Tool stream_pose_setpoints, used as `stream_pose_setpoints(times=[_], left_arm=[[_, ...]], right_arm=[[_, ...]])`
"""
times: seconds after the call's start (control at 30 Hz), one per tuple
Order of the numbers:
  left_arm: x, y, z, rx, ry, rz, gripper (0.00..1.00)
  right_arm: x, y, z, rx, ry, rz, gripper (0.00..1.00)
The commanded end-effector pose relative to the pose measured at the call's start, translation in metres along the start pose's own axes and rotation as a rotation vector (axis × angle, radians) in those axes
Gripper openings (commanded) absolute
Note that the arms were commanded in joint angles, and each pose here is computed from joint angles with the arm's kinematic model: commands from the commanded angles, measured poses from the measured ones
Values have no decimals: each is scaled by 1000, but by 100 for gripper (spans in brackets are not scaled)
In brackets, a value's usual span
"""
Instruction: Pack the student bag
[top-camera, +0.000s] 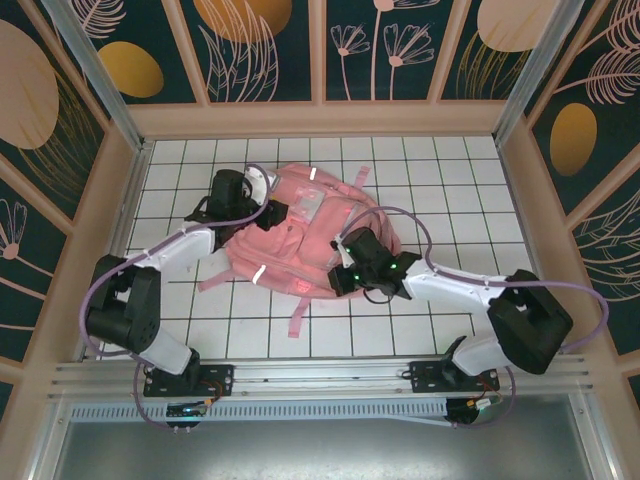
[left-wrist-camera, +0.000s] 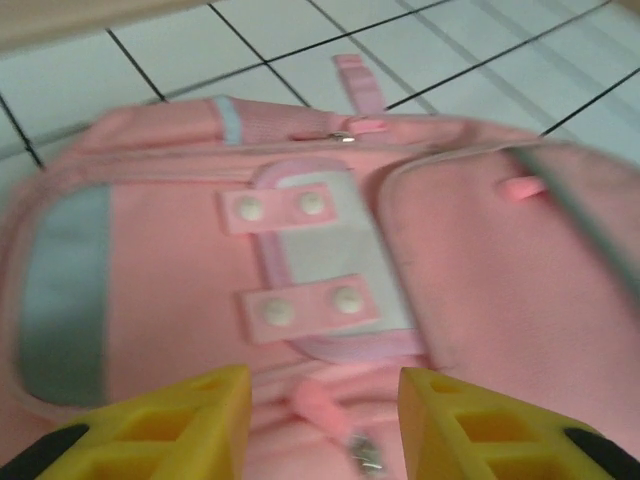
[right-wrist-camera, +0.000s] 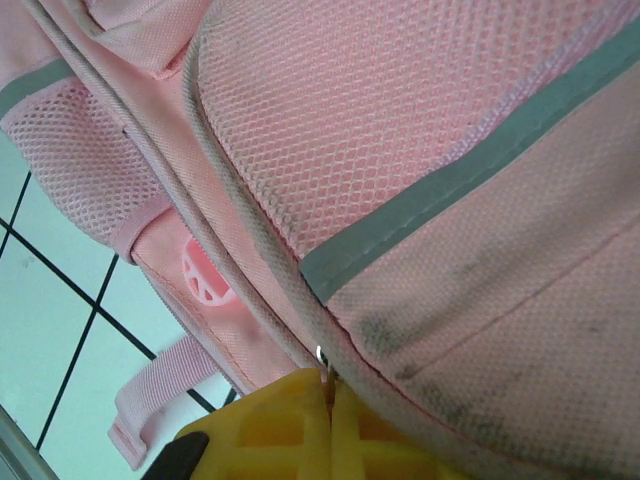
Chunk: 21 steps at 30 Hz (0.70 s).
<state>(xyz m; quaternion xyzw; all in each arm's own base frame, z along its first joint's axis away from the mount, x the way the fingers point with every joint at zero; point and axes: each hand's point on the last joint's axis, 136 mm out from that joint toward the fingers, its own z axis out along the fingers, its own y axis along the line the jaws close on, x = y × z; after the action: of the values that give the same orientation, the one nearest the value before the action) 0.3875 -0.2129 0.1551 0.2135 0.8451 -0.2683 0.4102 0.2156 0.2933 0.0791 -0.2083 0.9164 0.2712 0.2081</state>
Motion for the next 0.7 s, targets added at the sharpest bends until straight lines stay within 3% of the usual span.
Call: stream_pose_setpoints(times=[0.0,0.07,0.17,0.37,0.67], left_arm=[[25,-36,-21,114,76,-393,47],[45,-41,-26,67,144,-514,50],[60,-70,-24,146,232,-627,46],[70,-76,-12,99,233,-803,40],[92,-61,-15,-68,246,-918,46]], right_arm=[[-37,26,0,-86,-101,9,0],[-38,29,1,-99,-114,8,0],[-38,34,1,-132,-123,9,0],[-43,44,1,-183,-156,25,0],[-47,60,13,-184,-155,-11,0]])
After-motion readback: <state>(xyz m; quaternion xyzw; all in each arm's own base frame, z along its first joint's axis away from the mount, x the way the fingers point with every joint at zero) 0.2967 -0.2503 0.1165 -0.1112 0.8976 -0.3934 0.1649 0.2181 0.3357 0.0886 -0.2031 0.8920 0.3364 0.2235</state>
